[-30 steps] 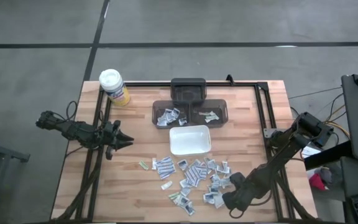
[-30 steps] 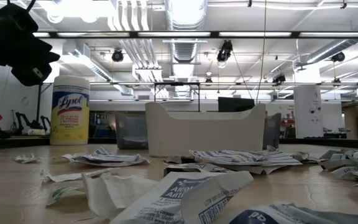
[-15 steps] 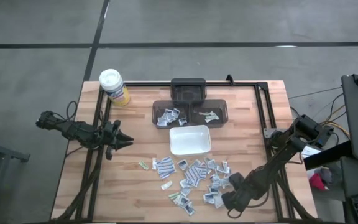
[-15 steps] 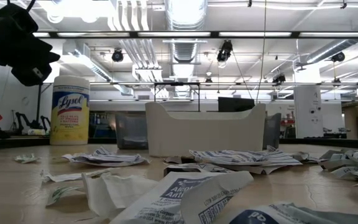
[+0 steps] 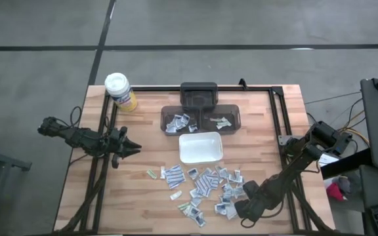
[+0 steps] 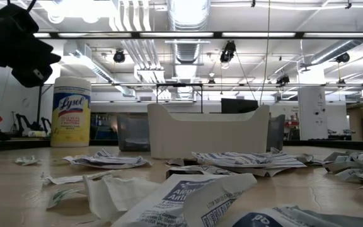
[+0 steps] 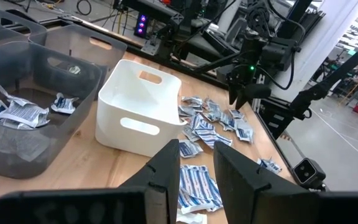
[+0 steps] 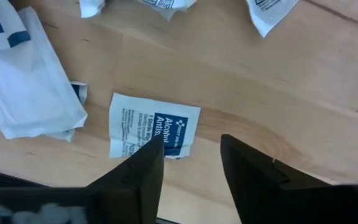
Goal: Pick & Place First Aid Supplies
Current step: Put the alcohol pad into the bottom left black bin
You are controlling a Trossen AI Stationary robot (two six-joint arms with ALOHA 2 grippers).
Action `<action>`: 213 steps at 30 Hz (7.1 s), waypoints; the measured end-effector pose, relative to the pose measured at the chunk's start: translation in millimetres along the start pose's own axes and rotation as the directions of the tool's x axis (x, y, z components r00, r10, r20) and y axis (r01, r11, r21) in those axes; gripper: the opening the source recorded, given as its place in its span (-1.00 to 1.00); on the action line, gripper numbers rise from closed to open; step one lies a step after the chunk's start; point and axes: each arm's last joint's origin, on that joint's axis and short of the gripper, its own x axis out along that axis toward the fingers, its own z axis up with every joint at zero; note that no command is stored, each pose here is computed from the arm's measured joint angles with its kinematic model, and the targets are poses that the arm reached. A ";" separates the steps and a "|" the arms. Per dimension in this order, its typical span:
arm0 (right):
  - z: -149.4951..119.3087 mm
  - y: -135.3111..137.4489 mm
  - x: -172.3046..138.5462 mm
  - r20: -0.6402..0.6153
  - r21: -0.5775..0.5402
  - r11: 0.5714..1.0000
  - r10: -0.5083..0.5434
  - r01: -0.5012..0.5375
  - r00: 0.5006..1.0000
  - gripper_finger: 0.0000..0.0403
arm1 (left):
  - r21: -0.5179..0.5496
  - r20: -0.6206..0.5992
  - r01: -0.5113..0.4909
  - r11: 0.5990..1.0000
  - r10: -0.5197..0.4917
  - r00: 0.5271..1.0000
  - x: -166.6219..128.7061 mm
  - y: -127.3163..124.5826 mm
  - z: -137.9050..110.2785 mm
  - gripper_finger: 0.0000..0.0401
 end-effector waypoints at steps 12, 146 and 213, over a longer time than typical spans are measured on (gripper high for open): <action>1.1 5.6 26.7 -0.039 0.064 0.995 -0.077 0.079 0.996 -0.33 | 0.004 -0.010 -0.006 1.000 0.006 1.000 1.5 1.2 -3.6 -0.54; 225.2 154.6 -221.4 0.932 -0.357 0.738 0.322 0.573 0.167 -0.96 | 0.042 0.260 -0.522 0.852 0.495 0.829 139.1 -2.8 139.7 -0.18; 204.9 91.9 -221.5 0.887 -0.372 0.715 0.087 0.591 0.453 -0.77 | 0.025 -0.202 -0.526 0.850 0.519 0.830 143.4 78.0 113.6 -1.00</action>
